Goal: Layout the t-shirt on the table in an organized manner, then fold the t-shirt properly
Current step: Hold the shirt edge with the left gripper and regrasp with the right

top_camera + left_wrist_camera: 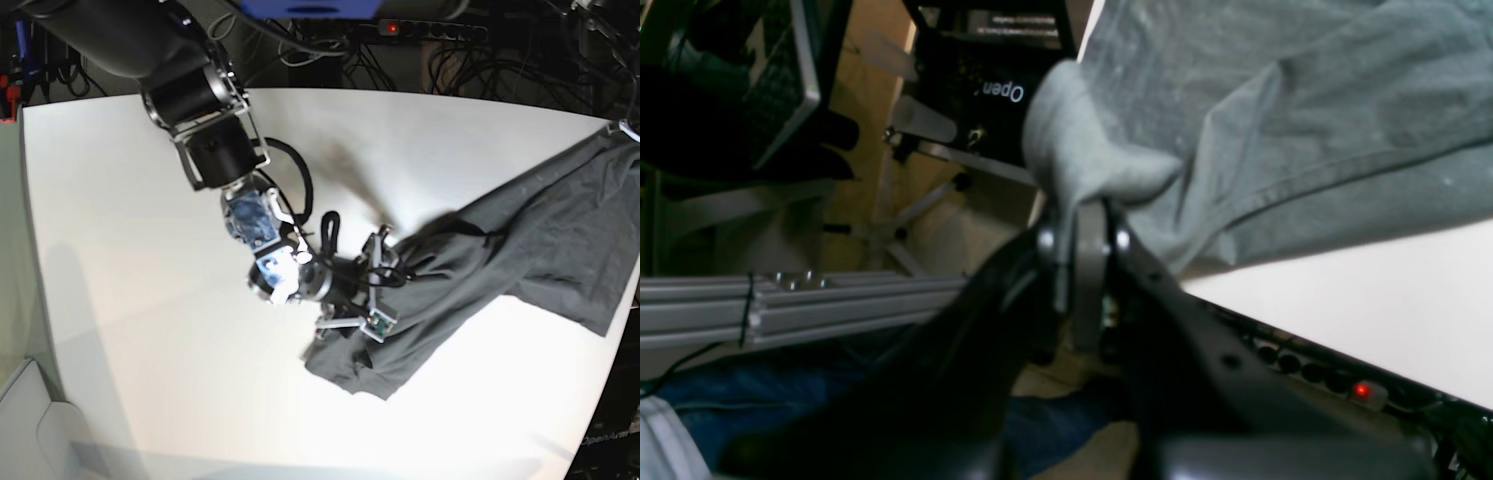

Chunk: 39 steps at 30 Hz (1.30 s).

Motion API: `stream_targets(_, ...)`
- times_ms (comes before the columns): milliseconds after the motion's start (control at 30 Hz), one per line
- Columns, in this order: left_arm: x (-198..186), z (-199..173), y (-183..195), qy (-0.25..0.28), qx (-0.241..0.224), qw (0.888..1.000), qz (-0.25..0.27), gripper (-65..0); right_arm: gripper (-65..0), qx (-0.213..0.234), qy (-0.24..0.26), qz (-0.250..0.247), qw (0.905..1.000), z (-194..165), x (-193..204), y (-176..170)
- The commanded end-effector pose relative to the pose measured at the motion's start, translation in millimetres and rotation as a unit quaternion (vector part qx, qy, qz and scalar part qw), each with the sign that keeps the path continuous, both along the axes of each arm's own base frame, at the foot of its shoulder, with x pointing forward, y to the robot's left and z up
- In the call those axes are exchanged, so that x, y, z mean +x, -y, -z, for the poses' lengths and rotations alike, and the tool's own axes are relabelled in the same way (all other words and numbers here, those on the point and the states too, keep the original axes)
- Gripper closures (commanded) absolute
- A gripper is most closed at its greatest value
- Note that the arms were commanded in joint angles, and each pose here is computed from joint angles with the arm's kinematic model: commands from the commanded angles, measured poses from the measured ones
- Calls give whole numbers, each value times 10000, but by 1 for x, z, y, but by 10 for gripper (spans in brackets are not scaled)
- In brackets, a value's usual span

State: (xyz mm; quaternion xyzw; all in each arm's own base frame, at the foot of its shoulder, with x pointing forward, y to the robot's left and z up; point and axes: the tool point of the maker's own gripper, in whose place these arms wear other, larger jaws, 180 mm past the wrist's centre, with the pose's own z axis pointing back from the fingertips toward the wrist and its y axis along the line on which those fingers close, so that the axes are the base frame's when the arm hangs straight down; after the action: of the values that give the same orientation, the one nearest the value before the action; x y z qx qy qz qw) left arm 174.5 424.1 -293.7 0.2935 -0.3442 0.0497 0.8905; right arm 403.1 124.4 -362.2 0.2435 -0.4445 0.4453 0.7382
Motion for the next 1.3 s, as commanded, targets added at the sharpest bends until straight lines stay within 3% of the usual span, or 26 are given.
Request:
stream_targets(0,4,-15,-4,156,192,9997,52,-1,-419,317,335,-9,9989,-33,16,-10)
stream_targets(367,5,-13,-4,156,165,9997,52,-1,-419,312,350,-4,9989,-34,18,-9)
stream_targets(633,4,-10,0,156,110,9998,43,-1,-420,375,303,264,9985,-33,28,8)
stream_targets(1100,6,-10,1,202,93,9997,40,-1,-420,347,65,263,9990,-12,10,10)
stream_targets(1267,5,-9,1,185,82,9998,41,-1,-418,612,149,260,9977,-16,10,6)
